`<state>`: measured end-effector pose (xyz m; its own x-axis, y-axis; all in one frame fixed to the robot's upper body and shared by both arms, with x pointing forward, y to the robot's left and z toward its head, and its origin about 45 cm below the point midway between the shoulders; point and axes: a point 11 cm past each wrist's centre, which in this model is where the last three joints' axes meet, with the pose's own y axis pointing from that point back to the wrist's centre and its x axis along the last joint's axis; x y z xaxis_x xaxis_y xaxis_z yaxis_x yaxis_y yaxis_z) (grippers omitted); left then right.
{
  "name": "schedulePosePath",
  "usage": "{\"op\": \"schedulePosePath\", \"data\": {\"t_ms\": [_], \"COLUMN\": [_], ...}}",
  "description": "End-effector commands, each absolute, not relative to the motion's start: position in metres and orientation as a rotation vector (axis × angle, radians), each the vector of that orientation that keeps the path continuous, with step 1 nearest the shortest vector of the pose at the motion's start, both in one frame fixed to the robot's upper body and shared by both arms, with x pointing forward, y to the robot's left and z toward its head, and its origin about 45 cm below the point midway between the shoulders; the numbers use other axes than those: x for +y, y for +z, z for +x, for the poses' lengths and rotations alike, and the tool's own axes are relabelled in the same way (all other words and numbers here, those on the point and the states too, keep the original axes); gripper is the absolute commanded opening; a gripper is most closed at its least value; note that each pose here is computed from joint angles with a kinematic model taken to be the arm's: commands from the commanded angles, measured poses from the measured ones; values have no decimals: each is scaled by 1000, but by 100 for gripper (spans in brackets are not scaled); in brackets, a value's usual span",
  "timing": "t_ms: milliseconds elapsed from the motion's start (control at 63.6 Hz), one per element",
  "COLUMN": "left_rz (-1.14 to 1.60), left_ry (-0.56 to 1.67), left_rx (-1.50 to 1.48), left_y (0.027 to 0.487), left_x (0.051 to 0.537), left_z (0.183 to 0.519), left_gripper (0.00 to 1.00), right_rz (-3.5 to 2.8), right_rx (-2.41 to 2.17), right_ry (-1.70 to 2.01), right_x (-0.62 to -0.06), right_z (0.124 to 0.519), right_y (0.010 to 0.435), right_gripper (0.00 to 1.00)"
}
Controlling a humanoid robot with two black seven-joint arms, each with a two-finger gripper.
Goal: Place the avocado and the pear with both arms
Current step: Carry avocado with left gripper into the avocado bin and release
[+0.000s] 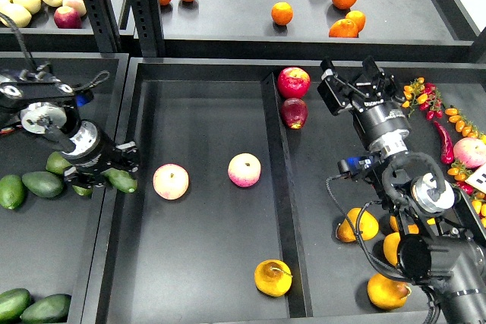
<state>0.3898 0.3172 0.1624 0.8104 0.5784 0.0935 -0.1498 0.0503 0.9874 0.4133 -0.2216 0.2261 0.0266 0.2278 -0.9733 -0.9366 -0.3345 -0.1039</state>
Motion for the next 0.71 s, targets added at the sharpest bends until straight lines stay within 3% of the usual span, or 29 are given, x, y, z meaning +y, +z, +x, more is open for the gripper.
{"op": "schedulePosePath", "data": {"t_ms": [0,314,487,691], "left_rz": [1455,1562,1557,1558], "left_ry": [621,693,666,680], "left_rx": [388,465,520,546], "left_y": [166,153,124,112], "left_x": [352,435,442,447], "left_z": [384,343,317,310], "left_gripper": [20,20,20,20], "right_rz": [-1357,-1400,-1402,-1400], "right_rx": [775,765,763,765], "right_ry": [1479,1460,1461,1464], "right_x": [-215,-206,-205,-205], "right_z": [427,454,454,453], "right_y": [249,274,274,272], "right_gripper": [100,100,100,100]}}
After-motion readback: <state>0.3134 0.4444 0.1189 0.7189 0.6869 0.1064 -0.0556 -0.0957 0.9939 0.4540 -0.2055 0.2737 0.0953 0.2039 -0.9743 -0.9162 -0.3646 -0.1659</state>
